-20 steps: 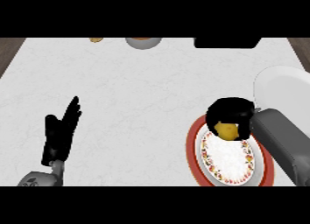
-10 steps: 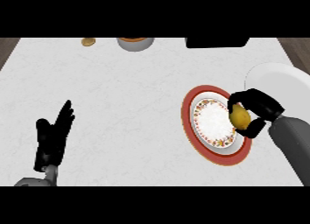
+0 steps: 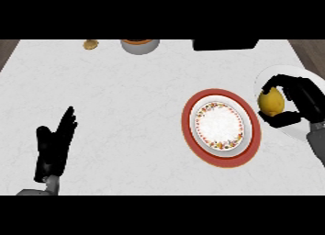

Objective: Pick the lemon from the plate and place it in the plate

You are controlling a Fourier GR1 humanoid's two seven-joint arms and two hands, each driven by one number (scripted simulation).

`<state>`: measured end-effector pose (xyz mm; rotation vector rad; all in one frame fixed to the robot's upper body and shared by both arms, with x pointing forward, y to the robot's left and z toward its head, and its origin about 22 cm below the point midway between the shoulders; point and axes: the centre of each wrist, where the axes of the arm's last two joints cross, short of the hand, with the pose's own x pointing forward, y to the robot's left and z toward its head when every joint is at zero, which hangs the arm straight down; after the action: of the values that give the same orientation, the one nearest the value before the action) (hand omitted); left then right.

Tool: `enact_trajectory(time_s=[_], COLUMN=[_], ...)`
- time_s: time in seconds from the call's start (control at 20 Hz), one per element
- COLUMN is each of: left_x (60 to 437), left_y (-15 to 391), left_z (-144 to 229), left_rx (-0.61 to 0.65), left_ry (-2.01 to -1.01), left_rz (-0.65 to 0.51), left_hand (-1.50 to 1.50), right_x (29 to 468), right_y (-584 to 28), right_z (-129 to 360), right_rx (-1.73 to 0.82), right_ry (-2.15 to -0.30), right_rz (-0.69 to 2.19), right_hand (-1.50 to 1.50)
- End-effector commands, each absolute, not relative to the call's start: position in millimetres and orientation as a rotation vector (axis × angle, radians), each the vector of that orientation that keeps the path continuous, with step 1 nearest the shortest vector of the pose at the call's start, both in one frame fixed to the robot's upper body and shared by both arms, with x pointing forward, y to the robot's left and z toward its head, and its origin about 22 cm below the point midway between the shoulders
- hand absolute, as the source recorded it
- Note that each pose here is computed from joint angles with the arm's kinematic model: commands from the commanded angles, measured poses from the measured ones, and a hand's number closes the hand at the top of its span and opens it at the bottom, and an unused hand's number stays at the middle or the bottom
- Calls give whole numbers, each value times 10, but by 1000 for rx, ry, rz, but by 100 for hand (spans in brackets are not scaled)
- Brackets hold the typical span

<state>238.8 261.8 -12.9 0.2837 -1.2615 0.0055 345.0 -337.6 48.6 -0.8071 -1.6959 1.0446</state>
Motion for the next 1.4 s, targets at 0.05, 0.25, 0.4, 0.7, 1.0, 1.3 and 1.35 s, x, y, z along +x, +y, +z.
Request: enact_trajectory(time_s=[0.05,0.25,0.4,0.7,1.0,1.3,1.35], left_x=[2333,2364,2449,2493,2531,2516,2659], left_y=[2582,2572,2349,2597,2581,2403,2343], left_z=[-134,-143,-152,-170,-145,-97,-35], left_rx=[287,263,240,265,240,226,222], left_ry=[-1286,-1277,-1290,-1307,-1302,-1299,-1307], left_rz=[-2,-22,-17,-31,-41,-55,-66], left_hand=[0,0,0,0,0,0,0], right_x=[3293,3002,3095,3344,3517,3425,3535], right_y=[-3502,-3876,-4015,-4183,-4469,-4687,-4697], right_z=[996,1031,1137,1118,938,624,834], right_rx=[-981,-1050,-1065,-1073,-1085,-942,-927], right_ry=[-1752,-1669,-1607,-1515,-1426,-1268,-1266], right_rz=[787,721,679,673,726,807,826], right_hand=[150,150,150,150,150,150,150])
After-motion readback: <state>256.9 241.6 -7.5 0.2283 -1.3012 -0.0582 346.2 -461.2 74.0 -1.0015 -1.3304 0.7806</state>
